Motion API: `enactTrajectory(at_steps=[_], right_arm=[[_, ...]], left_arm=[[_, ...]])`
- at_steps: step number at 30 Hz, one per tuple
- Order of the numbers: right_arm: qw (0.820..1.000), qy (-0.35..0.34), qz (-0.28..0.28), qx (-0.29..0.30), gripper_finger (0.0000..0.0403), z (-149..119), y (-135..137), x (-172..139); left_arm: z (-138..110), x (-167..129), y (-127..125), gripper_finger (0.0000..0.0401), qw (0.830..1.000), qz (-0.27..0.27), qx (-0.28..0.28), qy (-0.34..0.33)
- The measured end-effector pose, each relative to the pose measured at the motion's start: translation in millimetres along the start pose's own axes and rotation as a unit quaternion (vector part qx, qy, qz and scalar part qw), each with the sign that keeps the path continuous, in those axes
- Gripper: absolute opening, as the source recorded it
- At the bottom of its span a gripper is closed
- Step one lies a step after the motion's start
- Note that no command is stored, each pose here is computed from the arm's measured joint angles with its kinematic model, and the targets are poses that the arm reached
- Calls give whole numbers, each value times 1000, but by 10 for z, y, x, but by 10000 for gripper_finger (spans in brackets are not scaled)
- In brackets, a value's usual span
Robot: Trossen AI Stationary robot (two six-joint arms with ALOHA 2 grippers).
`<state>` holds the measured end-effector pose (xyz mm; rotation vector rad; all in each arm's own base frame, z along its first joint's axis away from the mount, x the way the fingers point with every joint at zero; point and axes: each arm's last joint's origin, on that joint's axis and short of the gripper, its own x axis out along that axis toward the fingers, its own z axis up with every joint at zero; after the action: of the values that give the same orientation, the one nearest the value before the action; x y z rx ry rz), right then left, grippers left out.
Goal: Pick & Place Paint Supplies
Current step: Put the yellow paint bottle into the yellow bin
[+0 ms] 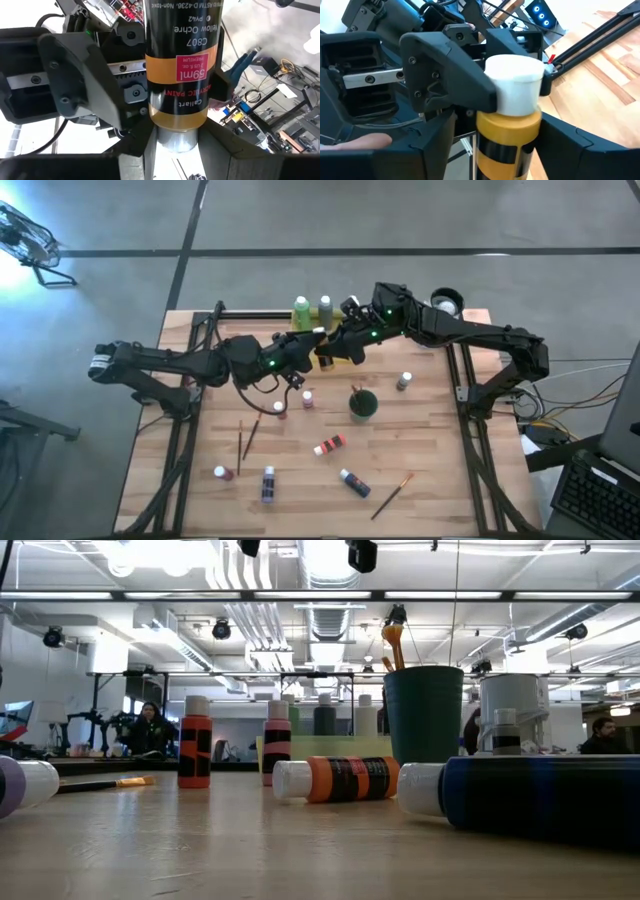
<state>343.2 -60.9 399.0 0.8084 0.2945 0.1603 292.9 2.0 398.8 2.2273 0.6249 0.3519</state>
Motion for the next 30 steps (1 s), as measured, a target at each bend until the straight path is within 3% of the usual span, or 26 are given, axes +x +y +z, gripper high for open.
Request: enactTrajectory(at_steps=[8,24,30], right_arm=[[1000,0,-7,-13,267,-36,22,23],[999,-1,-32,-23,183,-74,10,38],[999,-3,-39,-22,121,-78,1,38]], left_arm=[[-24,0,-1,115,1000,-6,-1,10],[-93,2,25,115,1000,-8,-2,25],[-94,3,24,115,1000,-9,0,26]])
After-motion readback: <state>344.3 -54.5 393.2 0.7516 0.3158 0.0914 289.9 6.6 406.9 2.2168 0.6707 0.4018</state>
